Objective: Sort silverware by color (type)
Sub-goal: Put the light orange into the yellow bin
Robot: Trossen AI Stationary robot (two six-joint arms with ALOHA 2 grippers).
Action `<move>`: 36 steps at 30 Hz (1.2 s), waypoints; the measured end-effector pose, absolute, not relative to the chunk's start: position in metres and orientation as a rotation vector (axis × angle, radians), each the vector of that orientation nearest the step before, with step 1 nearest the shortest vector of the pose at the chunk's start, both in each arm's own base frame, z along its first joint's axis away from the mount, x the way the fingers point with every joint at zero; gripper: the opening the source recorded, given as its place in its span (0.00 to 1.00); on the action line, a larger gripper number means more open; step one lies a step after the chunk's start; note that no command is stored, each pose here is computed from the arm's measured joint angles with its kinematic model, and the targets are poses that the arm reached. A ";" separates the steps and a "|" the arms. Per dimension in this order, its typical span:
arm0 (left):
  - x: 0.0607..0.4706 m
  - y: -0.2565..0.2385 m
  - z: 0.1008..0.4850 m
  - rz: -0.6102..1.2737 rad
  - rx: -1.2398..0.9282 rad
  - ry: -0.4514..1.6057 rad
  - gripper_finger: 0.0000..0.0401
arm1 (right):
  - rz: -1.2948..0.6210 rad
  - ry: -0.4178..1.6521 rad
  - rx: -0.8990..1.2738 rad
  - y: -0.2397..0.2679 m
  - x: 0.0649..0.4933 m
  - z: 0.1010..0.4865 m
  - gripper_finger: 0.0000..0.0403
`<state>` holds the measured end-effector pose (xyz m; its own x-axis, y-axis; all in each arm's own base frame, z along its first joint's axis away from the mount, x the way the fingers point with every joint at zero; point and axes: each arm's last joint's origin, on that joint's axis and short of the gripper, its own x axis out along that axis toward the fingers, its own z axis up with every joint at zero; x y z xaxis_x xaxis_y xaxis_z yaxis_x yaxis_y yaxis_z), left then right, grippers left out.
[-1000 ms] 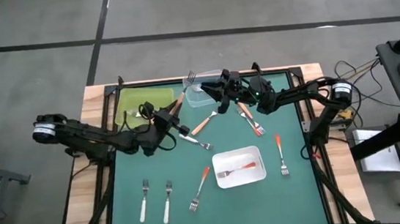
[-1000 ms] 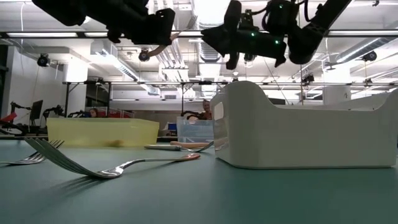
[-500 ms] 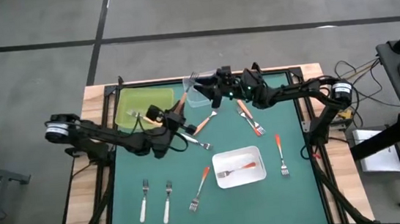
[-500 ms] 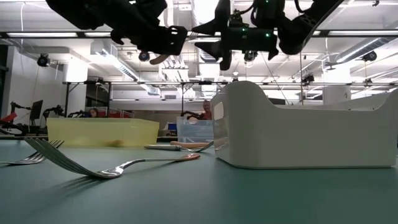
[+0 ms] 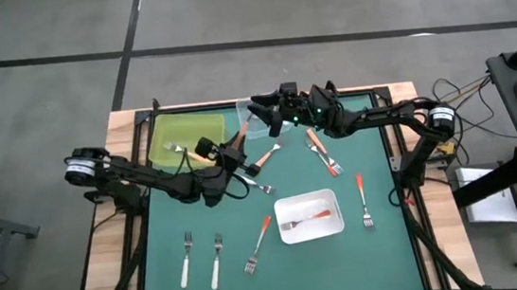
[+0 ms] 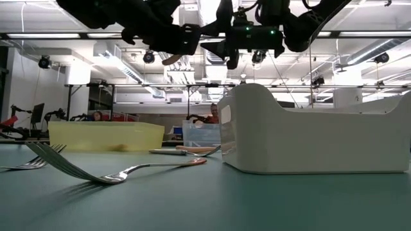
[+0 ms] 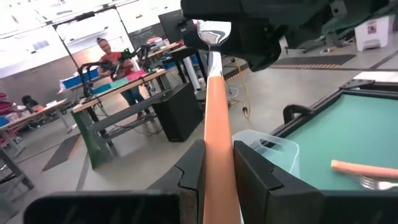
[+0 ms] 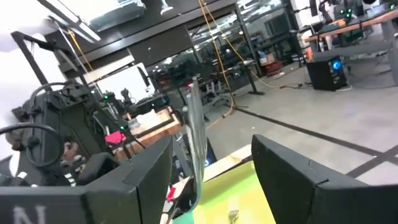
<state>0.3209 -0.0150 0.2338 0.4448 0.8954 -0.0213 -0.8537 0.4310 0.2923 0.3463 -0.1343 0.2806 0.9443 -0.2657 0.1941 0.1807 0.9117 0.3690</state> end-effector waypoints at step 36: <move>0.321 -0.017 0.234 1.088 0.253 0.185 0.24 | -0.255 -0.180 0.294 -0.135 0.347 0.275 0.02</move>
